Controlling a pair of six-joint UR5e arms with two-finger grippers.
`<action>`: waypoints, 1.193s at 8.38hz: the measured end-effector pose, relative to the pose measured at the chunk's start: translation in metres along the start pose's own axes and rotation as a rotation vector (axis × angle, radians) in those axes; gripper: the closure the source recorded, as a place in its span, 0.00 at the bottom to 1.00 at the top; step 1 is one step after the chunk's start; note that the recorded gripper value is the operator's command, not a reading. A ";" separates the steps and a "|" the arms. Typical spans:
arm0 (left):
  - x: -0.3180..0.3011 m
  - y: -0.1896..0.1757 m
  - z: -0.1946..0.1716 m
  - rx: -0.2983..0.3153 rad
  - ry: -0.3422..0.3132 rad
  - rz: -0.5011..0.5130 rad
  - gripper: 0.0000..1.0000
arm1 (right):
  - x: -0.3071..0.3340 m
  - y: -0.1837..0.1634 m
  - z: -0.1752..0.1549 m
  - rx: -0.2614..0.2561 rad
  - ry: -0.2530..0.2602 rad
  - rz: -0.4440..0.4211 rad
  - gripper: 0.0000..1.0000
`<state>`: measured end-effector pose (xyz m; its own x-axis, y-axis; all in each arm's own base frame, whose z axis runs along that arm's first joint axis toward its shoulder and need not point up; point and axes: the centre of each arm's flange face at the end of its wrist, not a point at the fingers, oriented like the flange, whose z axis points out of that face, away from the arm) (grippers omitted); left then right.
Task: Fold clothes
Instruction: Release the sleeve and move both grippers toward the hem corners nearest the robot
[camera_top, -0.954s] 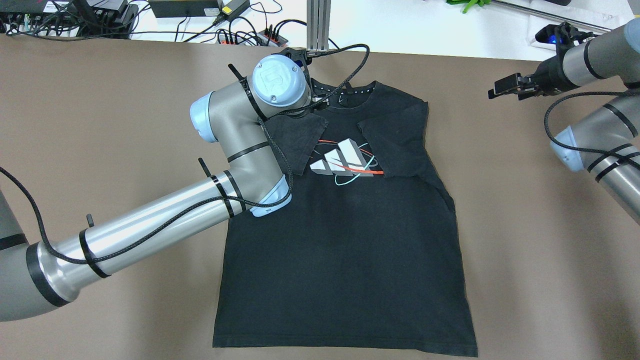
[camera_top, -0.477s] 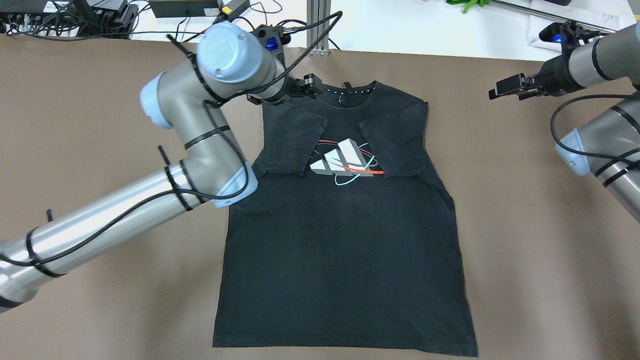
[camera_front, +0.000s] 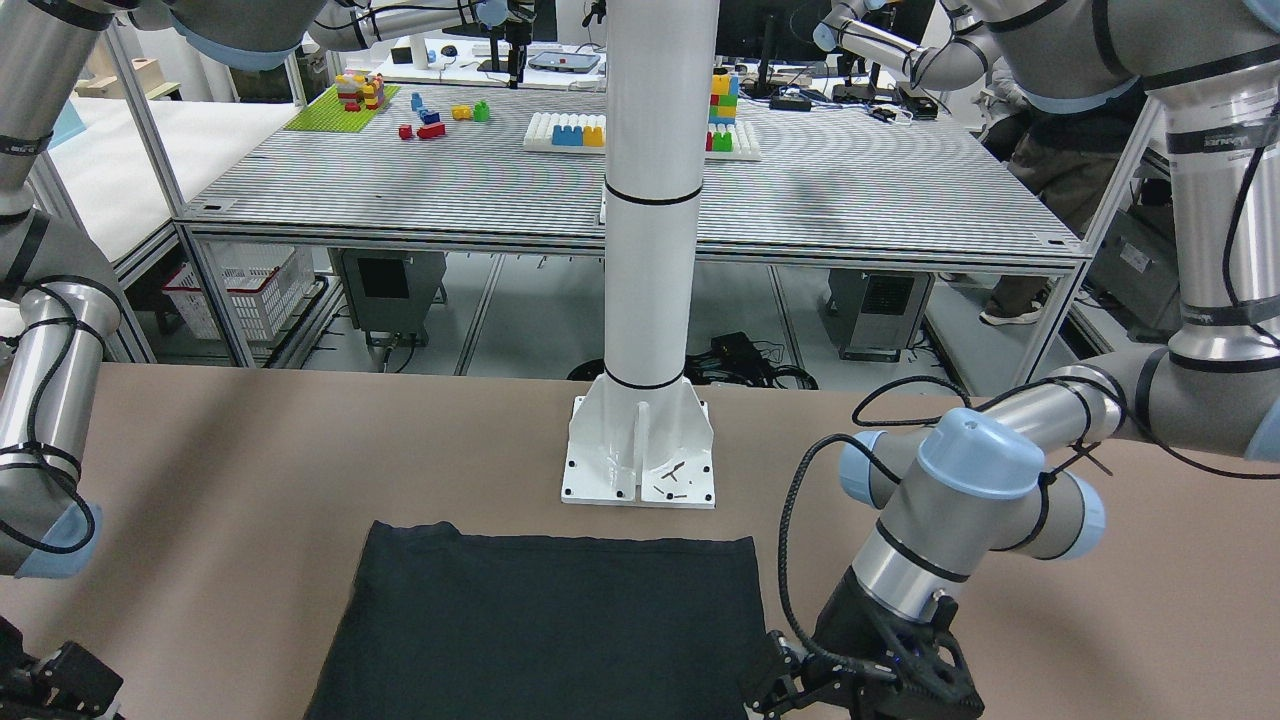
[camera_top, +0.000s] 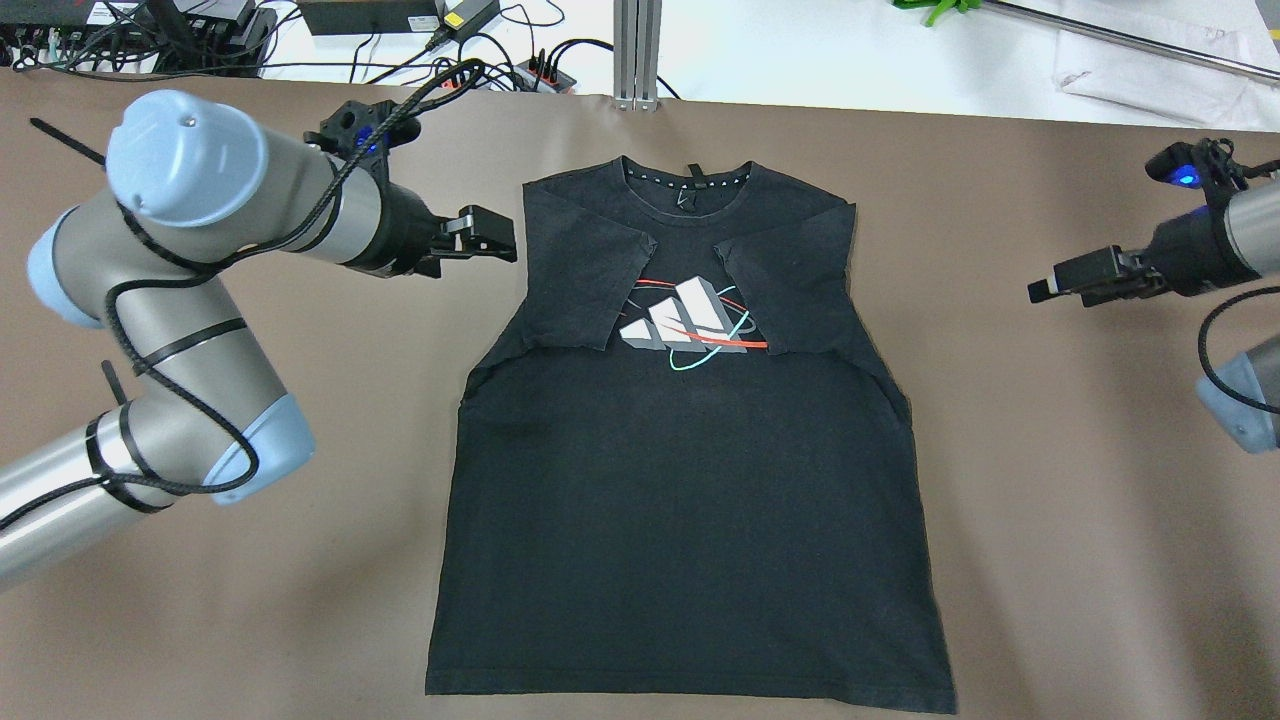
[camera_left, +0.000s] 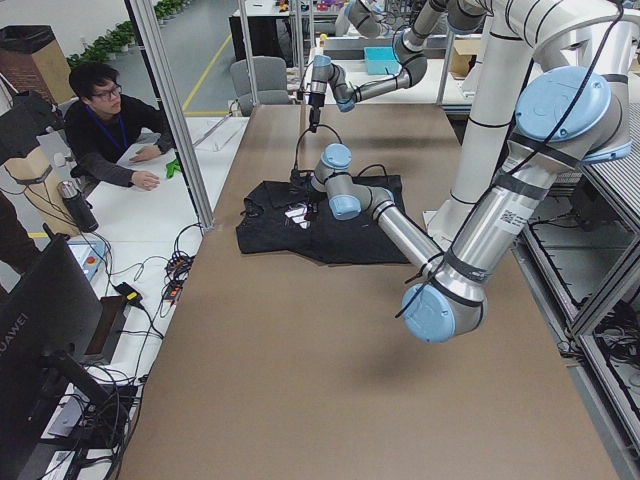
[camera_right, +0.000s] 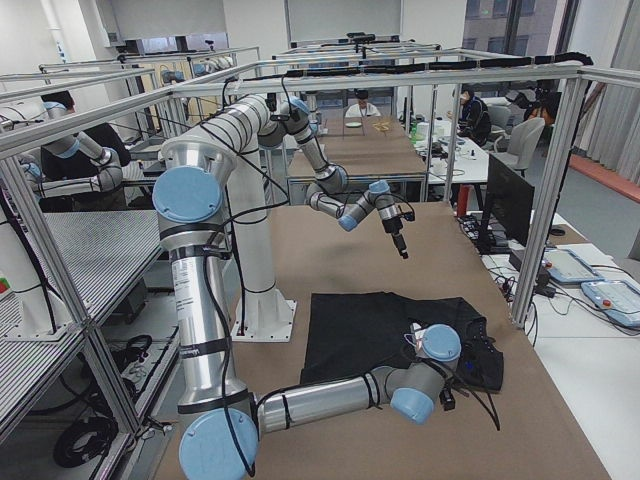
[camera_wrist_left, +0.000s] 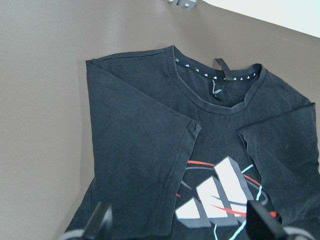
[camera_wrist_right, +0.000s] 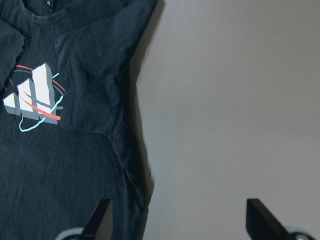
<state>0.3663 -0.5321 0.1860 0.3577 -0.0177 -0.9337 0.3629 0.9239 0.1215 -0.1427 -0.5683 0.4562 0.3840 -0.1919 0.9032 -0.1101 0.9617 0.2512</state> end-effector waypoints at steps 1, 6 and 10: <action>-0.008 0.016 -0.012 -0.009 0.013 -0.043 0.06 | 0.011 0.029 -0.005 -0.023 -0.009 0.038 0.06; -0.019 0.164 -0.018 -0.015 0.021 -0.097 0.06 | 0.041 0.181 0.003 -0.077 -0.165 0.143 0.06; -0.023 0.193 -0.012 -0.005 0.003 -0.089 0.06 | 0.015 0.240 0.051 -0.145 -0.219 0.204 0.06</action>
<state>0.4184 -0.3486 0.2268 0.3213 -0.0983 -0.9419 0.3889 0.9206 0.0365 -0.2102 -0.3504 0.5482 0.1596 -0.0149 0.9871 -0.0264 0.9995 0.0193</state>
